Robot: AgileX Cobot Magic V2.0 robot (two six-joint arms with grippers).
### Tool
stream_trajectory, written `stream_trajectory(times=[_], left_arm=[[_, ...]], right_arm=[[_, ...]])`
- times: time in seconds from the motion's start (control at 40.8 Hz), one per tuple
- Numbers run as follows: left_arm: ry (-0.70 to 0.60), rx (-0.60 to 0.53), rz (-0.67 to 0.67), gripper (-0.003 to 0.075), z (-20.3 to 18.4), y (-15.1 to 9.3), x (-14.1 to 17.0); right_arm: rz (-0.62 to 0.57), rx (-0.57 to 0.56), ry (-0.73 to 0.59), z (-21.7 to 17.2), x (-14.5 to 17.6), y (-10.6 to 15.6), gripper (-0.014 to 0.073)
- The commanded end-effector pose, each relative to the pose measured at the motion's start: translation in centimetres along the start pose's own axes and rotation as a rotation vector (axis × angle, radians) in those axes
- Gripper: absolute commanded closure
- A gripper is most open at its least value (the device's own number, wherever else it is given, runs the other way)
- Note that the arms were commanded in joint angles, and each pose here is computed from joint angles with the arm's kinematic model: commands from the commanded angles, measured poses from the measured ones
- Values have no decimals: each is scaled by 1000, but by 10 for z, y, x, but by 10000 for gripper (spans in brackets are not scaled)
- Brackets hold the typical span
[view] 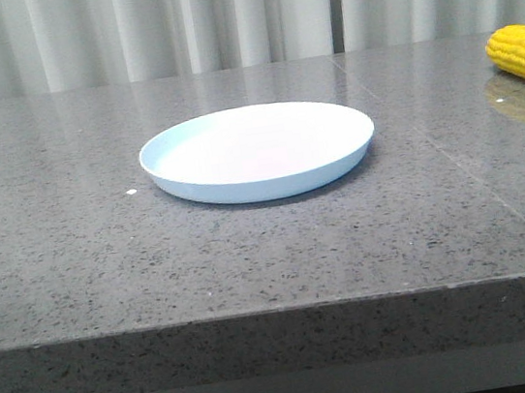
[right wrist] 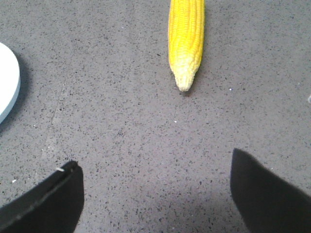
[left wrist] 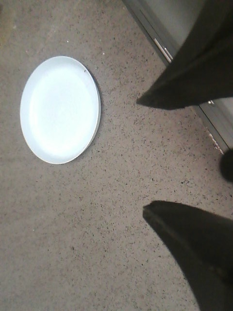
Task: Place corn on plate with both arms
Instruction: 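Move the right gripper above the yellow corn cob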
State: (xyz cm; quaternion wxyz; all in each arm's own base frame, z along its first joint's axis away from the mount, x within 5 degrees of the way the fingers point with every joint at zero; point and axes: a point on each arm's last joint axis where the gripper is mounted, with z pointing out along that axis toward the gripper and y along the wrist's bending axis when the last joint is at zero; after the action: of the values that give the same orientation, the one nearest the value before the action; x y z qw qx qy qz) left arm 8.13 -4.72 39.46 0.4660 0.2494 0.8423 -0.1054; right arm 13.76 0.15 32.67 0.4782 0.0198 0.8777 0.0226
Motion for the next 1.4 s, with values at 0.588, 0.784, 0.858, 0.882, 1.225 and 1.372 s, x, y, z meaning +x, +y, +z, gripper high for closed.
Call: stream_trajectory(times=[0.588,0.784,0.858,0.882,1.225,1.372], left_arm=[[-222,4,-17,302,-42,2,13],[-222,4,-17,302,-42,2,13],[-222,4,-17,302,-42,2,13],[-222,4,-17,302,-42,2,13],[-222,4,-17,302,-42,2,13],[-222,4,-17,302,-42,2,13]], right_arm=[[-9,0,-85,-13,-22,1,-40],[-12,-2,-68,-25,-41,2,-40],[-13,-2,-55,-24,-50,3,-40],[-13,-2,-50,-24,-53,3,-40],[-12,0,48,14,-100,4,-40],[-58,49,98,47,-120,0,-40]])
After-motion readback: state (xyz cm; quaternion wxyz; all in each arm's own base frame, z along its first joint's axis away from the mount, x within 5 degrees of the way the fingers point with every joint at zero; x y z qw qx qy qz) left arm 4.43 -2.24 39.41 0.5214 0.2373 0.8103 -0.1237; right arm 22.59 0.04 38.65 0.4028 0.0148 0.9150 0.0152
